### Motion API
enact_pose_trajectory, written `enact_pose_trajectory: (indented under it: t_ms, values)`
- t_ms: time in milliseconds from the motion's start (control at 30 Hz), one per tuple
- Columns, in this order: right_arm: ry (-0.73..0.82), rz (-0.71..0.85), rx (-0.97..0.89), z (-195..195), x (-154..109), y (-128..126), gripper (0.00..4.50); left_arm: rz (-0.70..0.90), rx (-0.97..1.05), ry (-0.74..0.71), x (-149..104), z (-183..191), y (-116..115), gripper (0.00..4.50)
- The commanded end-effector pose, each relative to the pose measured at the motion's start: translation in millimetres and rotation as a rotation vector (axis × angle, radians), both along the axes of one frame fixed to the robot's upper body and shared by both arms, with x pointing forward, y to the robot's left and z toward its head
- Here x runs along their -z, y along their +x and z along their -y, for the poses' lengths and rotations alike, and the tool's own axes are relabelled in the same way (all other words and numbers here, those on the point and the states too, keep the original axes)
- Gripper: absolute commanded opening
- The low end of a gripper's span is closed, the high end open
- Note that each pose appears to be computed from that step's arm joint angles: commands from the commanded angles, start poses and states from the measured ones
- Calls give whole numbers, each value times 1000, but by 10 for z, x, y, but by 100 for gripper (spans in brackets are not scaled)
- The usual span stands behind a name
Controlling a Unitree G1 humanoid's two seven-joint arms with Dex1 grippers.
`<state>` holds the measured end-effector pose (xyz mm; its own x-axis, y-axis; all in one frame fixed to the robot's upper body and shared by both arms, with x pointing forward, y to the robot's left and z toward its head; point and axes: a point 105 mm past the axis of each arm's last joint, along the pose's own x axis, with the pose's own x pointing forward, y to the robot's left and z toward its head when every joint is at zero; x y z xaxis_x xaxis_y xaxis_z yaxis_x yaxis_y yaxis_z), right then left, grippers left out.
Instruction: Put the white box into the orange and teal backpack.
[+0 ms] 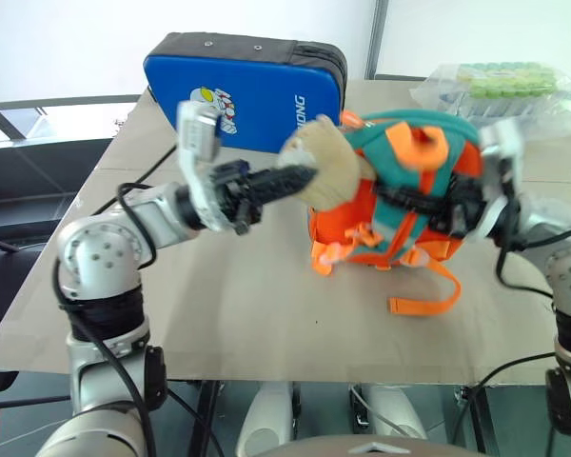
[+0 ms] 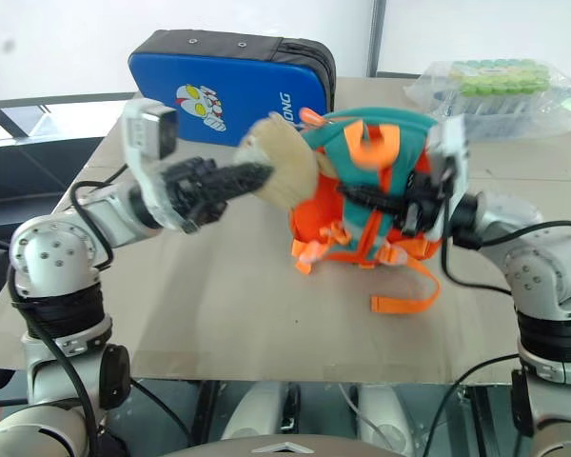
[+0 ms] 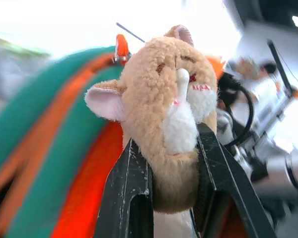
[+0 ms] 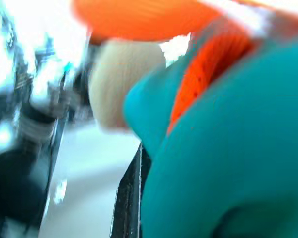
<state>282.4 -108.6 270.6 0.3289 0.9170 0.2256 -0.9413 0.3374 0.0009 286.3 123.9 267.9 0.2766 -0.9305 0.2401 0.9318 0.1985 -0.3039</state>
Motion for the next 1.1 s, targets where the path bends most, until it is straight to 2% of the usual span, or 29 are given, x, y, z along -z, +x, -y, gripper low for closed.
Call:
enact_pose_trajectory:
  t_ms: [33, 100, 200, 300, 367, 433, 533, 600, 700, 833, 900, 1000, 1033, 1100]
  values:
    - [164, 35, 157, 293, -296, 133, 0, -43, -177, -37, 83, -389, 146, 35]
    - [184, 32, 233, 356, -314, 234, 0, -126, -251, 29, 415, -453, 193, 35]
    - [218, 31, 310, 428, -353, 327, 0, -271, -397, 23, 862, -577, 294, 35]
    - [236, 29, 393, 520, -367, 416, 0, -426, -485, 159, 1489, -530, 270, 34]
    - [255, 29, 421, 554, -391, 439, 0, -474, -488, 241, 1734, -402, 243, 34]
    - [265, 28, 432, 568, -408, 444, 0, -493, -484, 289, 1863, -276, 241, 34]
    - [264, 33, 441, 581, -412, 435, 0, -475, -478, 323, 1904, -134, 282, 33]
    - [225, 45, 452, 572, -374, 410, 0, -392, -477, 299, 1775, -37, 373, 33]
    - [96, 72, 474, 502, -215, 388, 0, -228, -516, 257, 1519, -96, 487, 33]
    - [-27, 72, 471, 405, 30, 346, 0, -52, -505, 316, 1357, -176, 514, 33]
    - [-145, 115, 480, 387, 216, 337, 0, 9, -508, 323, 1269, -221, 527, 33]
    - [-155, 146, 489, 411, 281, 323, 102, 50, -473, 291, 1166, -251, 480, 33]
    - [-170, 155, 484, 421, 302, 302, 151, 62, -463, 279, 1134, -263, 457, 137]
    - [-206, 166, 470, 454, 335, 219, 242, 86, -441, 306, 1104, -295, 377, 224]
